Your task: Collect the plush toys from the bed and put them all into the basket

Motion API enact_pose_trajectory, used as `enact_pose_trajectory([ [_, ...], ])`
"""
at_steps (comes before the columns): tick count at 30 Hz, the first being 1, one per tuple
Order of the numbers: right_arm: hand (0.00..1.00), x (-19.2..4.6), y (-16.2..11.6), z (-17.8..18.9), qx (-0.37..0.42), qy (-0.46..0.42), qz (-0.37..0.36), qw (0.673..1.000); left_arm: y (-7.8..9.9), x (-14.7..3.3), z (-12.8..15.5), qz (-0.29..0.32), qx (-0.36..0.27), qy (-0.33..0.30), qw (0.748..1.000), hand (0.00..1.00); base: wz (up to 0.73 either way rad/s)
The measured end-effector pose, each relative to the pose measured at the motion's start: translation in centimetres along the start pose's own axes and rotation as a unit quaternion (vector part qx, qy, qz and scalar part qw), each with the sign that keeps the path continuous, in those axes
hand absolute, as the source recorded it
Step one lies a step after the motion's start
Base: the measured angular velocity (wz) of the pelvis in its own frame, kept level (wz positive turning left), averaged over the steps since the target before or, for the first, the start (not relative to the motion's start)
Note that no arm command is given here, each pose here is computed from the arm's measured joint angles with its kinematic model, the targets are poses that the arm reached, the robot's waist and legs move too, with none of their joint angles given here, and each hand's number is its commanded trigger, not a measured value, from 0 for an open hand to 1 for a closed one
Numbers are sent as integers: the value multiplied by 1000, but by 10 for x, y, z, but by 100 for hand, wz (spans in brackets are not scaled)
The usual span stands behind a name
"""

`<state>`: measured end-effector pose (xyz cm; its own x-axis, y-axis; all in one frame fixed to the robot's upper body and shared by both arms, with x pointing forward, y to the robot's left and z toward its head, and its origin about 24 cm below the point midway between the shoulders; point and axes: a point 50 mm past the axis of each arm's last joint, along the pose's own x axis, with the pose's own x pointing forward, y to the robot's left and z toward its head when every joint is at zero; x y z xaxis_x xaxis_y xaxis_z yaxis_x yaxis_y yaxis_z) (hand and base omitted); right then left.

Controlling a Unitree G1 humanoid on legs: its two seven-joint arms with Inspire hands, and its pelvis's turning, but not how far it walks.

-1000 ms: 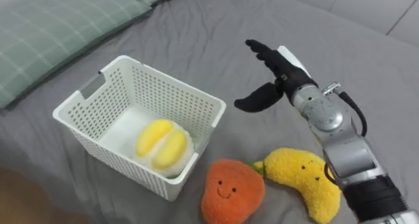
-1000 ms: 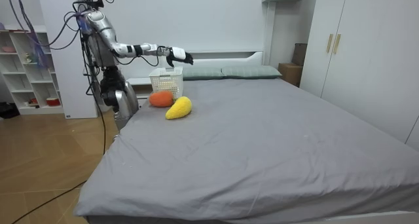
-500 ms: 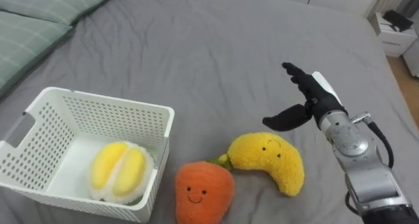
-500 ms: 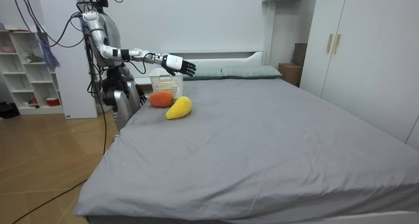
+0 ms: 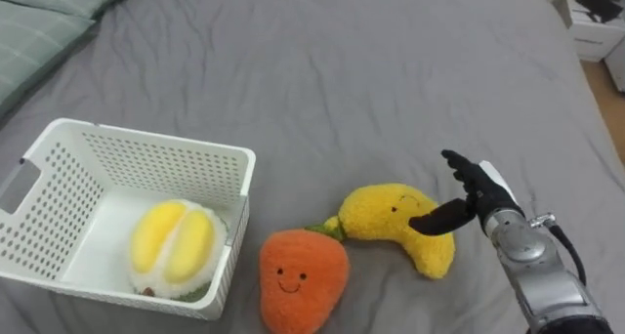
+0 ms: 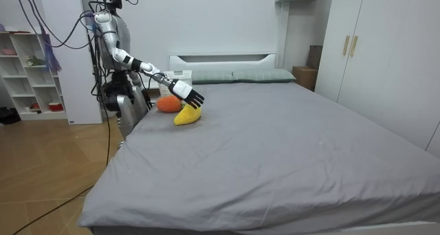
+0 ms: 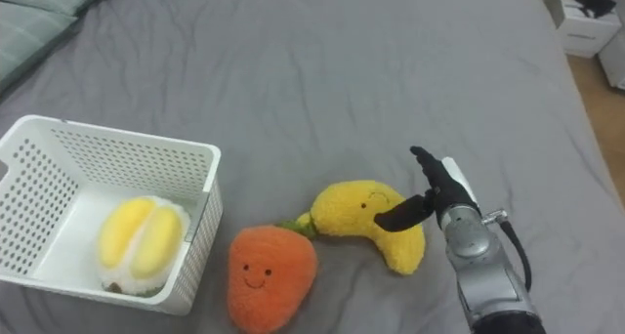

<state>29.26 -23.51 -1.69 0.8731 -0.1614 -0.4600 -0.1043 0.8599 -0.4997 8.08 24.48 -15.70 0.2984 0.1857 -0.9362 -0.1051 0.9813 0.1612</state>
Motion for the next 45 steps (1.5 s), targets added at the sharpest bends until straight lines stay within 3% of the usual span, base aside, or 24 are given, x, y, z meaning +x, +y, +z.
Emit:
enact_pose_trajectory([
  [9, 0, 18, -3, 10, -4, 11, -1, 1000, -8, 2, 7, -16, -3, -8, 1000, 0, 1],
  [32, 0, 19, 1, -10, -55, 53, 27, 997, -12, 4, 15, -22, 15, -20, 999, 0, 1],
  [33, 25, 19, 0, -11, -63, 54, 28, 996, -12, 4, 16, -23, 21, -22, 999, 0, 0],
  [34, 62, 19, 0, -11, -67, 53, 28, 996, -11, 4, 16, -23, 23, -22, 999, 0, 0],
  [36, 89, 19, 0, -11, -72, 53, 30, 996, -11, 4, 17, -24, 29, -24, 999, 0, 0],
  [38, 100, 19, 0, -11, -72, 53, 30, 996, -10, 4, 19, -26, 30, -26, 999, 0, 0],
  [45, 100, 19, 0, -10, -93, 51, 30, 994, -10, 5, 22, -27, 31, -30, 999, 0, 0],
])
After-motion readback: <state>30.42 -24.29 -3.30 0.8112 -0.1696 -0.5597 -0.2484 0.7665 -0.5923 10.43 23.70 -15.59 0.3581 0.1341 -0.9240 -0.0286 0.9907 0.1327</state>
